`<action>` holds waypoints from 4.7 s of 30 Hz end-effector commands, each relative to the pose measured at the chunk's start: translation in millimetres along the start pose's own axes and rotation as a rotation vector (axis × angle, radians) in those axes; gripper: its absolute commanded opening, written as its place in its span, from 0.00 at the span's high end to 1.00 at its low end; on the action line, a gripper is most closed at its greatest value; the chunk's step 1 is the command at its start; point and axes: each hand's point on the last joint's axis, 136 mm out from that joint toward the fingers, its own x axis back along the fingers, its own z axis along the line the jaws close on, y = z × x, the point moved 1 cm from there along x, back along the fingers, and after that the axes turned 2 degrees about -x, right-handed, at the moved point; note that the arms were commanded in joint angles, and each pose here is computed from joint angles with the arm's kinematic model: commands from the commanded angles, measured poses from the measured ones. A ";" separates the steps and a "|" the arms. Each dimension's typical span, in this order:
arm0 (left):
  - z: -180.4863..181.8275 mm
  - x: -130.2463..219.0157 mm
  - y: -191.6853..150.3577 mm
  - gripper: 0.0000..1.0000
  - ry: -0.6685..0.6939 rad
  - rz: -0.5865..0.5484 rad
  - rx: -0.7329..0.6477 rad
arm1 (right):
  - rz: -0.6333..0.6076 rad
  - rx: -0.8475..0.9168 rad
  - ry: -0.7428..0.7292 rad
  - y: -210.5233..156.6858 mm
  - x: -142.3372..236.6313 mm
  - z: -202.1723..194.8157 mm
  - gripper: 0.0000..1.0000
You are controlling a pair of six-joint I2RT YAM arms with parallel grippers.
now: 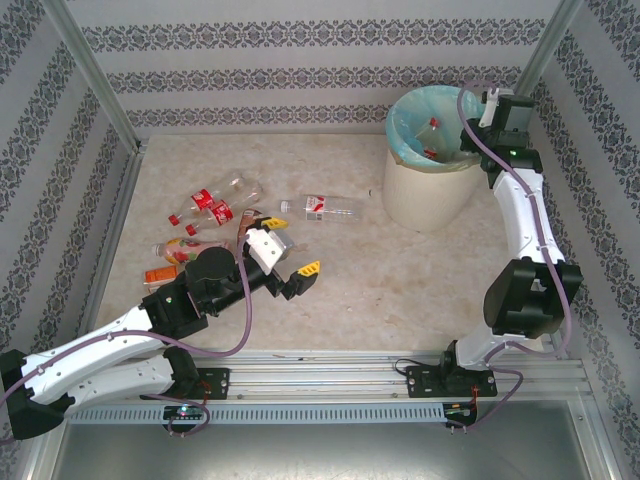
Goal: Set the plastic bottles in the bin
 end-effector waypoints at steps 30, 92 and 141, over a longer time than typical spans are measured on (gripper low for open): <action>120.6 23.4 -69.6 0.03 0.564 0.495 0.281 | -0.327 0.063 0.362 28.4 213.7 138.2 0.35; 174.1 -9.6 -214.0 0.50 0.509 0.747 0.669 | -0.303 0.224 0.527 -61.8 257.1 190.0 0.27; 18.2 9.7 37.1 0.53 -0.115 -0.134 0.045 | -0.041 0.301 1.329 -90.0 333.7 351.9 0.50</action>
